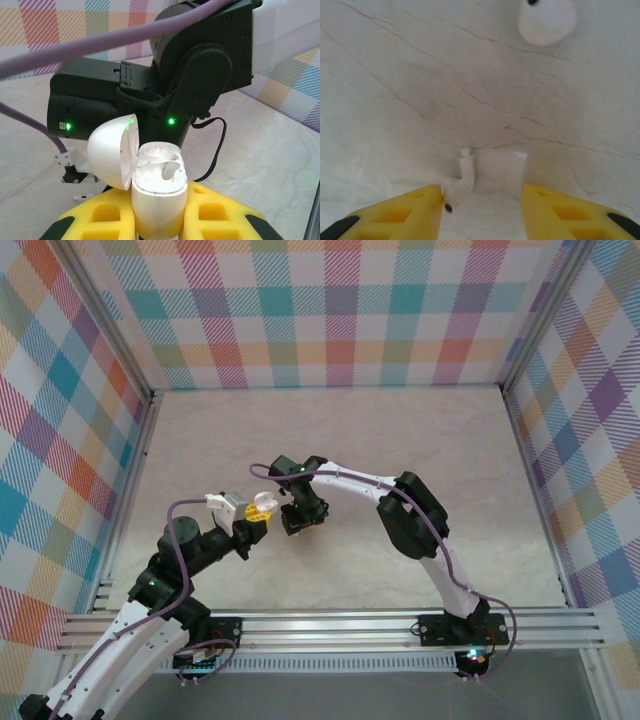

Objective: Insert the wireless bluetooth earbuds into the charging case

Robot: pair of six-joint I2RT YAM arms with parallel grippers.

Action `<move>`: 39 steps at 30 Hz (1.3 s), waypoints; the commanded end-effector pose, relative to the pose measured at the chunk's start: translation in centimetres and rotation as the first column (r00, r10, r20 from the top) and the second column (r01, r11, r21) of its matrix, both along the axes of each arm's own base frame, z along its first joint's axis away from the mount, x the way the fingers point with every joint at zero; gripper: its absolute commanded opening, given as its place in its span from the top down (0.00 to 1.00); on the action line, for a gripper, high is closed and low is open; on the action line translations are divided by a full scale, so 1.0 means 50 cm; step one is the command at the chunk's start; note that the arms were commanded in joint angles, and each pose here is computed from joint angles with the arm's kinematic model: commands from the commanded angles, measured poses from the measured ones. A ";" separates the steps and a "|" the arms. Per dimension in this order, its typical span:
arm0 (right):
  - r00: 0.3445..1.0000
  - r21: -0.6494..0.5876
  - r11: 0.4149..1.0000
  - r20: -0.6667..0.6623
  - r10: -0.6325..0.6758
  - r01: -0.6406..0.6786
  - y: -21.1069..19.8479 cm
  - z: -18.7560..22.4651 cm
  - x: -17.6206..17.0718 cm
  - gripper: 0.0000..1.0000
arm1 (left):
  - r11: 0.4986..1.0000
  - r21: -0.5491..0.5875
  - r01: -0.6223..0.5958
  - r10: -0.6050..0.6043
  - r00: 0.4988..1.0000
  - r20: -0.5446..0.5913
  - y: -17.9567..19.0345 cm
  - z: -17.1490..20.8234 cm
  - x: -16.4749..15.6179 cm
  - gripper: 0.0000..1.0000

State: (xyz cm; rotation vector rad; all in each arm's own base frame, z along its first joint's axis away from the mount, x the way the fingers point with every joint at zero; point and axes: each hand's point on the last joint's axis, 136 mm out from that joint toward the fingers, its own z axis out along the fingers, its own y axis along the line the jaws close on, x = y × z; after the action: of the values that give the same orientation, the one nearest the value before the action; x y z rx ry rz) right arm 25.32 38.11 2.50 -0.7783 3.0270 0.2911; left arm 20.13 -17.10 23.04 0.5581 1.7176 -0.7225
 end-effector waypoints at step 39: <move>0.951 -0.010 0.953 -0.066 -0.303 0.303 -0.105 0.035 0.062 0.60 | 1.000 -0.011 0.014 -0.014 1.000 0.023 0.000 0.020 -0.004 1.00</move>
State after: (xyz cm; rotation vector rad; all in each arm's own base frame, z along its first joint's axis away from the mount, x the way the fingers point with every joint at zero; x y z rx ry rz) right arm 27.63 33.12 3.72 -0.3319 3.1540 0.3577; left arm 20.11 -17.16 22.97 0.5610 1.7203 -0.7259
